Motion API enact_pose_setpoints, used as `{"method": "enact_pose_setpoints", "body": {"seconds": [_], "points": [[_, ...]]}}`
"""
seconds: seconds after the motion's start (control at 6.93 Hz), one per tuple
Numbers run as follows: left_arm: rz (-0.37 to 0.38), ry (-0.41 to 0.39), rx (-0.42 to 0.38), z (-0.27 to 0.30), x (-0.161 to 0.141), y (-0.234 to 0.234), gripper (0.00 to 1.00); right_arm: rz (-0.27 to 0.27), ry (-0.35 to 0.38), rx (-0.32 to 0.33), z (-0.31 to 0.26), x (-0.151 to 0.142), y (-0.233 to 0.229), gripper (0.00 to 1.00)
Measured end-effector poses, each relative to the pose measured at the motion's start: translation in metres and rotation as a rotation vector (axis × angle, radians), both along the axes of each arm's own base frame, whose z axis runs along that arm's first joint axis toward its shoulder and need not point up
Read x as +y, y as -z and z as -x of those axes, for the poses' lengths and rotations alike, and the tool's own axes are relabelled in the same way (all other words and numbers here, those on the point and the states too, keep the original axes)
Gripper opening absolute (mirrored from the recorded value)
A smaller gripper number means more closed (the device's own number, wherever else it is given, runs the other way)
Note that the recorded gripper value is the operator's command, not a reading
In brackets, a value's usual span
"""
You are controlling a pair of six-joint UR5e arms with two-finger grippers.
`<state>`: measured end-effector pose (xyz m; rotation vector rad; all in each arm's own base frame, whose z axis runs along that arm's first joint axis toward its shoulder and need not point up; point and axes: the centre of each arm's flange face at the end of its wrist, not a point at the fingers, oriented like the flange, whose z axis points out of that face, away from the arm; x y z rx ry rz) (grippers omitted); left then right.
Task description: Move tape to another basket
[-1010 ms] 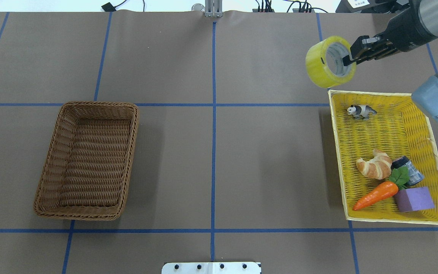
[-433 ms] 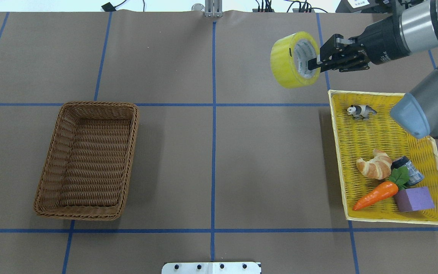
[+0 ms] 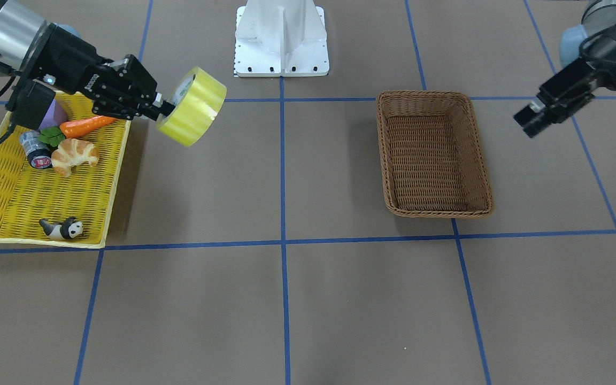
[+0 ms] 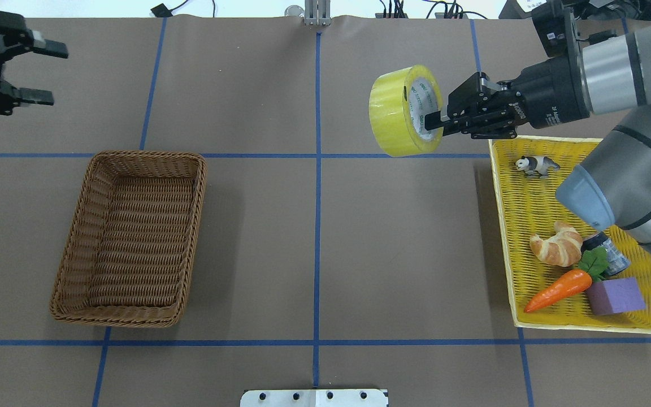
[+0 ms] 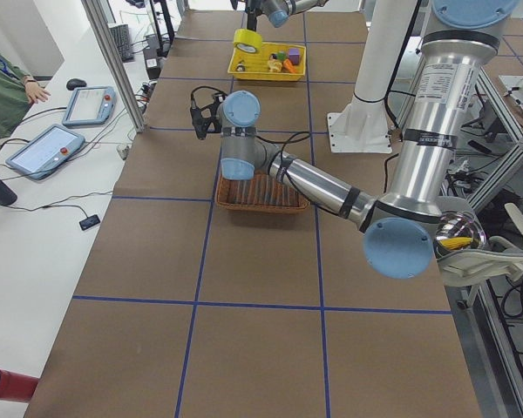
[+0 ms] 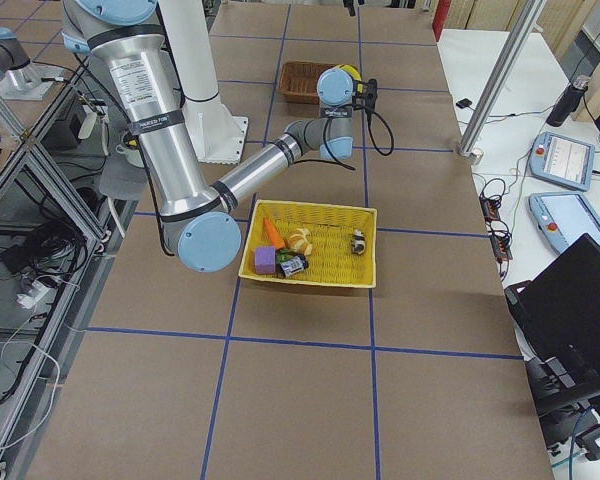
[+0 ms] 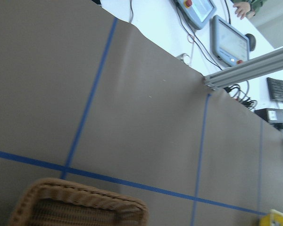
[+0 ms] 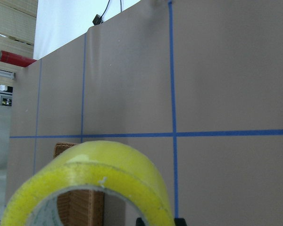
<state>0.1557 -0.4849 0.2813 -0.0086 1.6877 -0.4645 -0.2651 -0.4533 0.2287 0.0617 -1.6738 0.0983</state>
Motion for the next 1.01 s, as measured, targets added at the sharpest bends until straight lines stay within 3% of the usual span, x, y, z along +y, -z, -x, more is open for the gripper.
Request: {"method": "enact_pose_setpoints", "body": {"seconds": [0.29, 0.58, 0.72, 1.01], "points": [[-0.017, -0.069, 0.182, -0.062, 0.027, 0.059, 0.98, -0.018, 0.047, -0.103, 0.020, 0.027, 0.011, 0.00], [0.007, -0.089, 0.369, -0.126, 0.072, 0.115, 0.98, -0.052, 0.093, -0.173, 0.046, 0.055, 0.031, 0.00], [0.022, -0.098, 0.441, -0.148, 0.097, 0.135, 0.98, -0.062, 0.113, -0.196, 0.056, 0.067, 0.038, 0.00], [0.043, -0.117, 0.508, -0.173, 0.126, 0.153, 0.98, -0.080, 0.134, -0.233, 0.070, 0.083, 0.045, 0.00]]}}
